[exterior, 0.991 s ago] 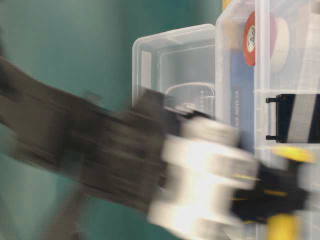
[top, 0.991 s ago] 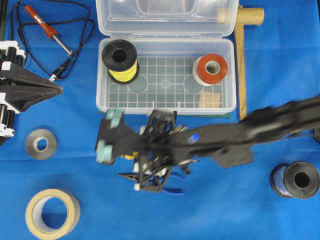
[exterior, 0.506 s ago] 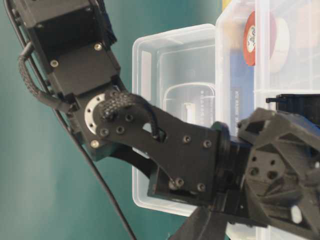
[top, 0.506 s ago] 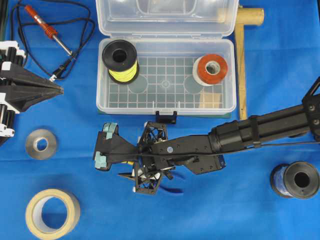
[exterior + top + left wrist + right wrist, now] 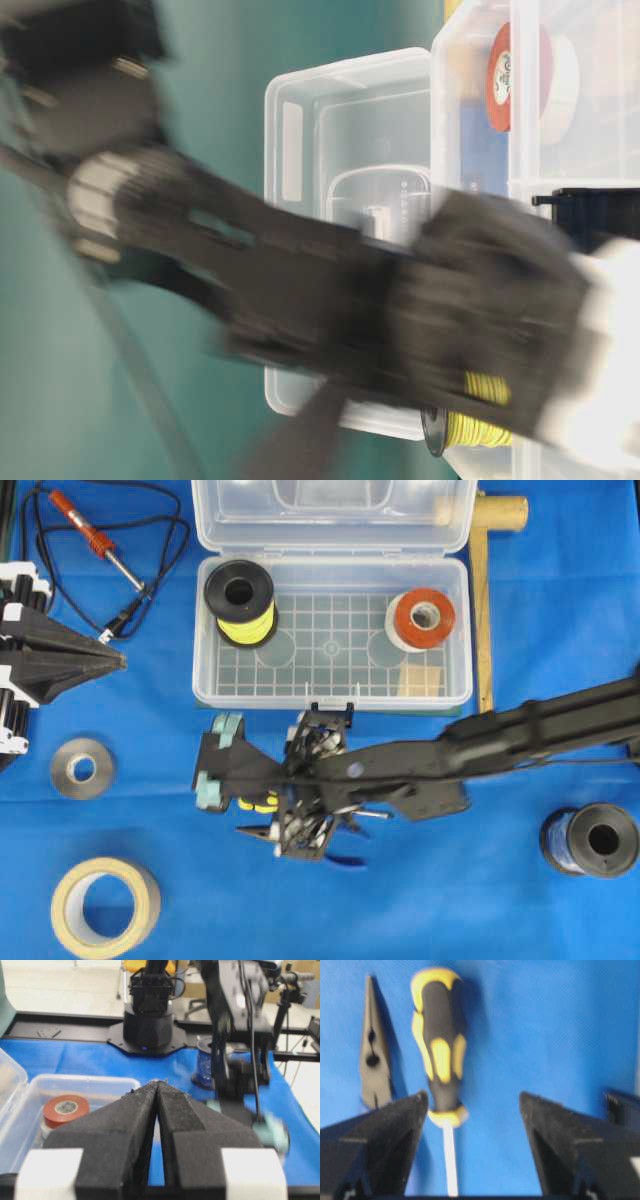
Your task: Pick the screwdriver from the toolbox among several items.
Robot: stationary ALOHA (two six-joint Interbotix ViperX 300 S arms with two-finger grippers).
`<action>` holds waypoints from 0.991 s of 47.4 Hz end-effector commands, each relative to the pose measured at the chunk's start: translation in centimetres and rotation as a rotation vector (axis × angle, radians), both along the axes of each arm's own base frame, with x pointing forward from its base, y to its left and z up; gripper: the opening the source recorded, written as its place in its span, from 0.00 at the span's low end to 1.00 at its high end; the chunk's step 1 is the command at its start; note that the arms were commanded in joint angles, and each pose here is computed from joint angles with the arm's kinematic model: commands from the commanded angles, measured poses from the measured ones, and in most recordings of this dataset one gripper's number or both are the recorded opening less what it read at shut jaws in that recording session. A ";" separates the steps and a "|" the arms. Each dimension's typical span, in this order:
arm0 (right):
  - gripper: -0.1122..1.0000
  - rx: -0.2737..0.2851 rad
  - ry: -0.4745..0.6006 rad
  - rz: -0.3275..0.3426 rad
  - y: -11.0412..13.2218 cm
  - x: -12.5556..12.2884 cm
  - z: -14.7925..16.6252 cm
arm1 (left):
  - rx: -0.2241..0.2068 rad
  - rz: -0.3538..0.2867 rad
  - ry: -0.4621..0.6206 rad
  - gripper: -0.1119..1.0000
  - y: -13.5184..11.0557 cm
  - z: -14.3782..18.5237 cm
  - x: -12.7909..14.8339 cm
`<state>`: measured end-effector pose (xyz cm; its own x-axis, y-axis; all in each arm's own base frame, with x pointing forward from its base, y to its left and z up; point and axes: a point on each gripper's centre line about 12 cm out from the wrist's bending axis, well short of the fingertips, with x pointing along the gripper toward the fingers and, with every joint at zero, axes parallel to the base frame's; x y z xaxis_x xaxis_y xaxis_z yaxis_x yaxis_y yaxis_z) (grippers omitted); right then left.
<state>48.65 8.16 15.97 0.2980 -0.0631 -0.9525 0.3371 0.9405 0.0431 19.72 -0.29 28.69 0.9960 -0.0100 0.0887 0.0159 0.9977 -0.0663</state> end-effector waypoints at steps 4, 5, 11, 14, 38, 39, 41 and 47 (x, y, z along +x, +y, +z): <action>0.78 -0.056 -0.148 0.010 -1.6 -3.4 7.8 | -0.015 0.000 -0.011 0.10 0.0 0.4 0.1; 0.78 -0.064 -0.163 0.010 -1.8 -3.9 8.4 | -0.015 0.000 -0.011 0.10 0.0 0.4 0.1; 0.78 -0.108 -0.257 0.016 -3.1 -7.5 10.6 | -0.015 0.000 -0.012 0.10 0.0 0.5 0.1; 0.78 -0.115 -0.329 0.019 -3.7 -9.9 11.3 | -0.015 0.000 -0.015 0.10 0.0 0.5 0.1; 0.78 -0.089 -0.710 0.144 -6.0 -25.4 9.2 | -0.017 -0.019 -0.021 0.10 -0.3 0.5 0.1; 0.78 -0.085 -0.725 0.149 -6.1 -25.9 9.2 | -0.017 -0.018 -0.020 0.10 -0.3 0.5 0.1; 0.78 -0.077 -0.743 0.156 -6.1 -26.8 8.7 | -0.017 -0.020 -0.021 0.10 -0.4 0.5 0.1; 0.78 -0.067 -0.790 0.169 -6.4 -29.2 7.6 | -0.016 -0.026 -0.021 0.10 -0.5 0.5 0.1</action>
<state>20.44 1.76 23.80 0.8734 -0.0226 -0.4864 0.1055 0.9840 0.1437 19.71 -0.64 28.76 0.9951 -0.0276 0.0947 0.0354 0.9960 -0.0815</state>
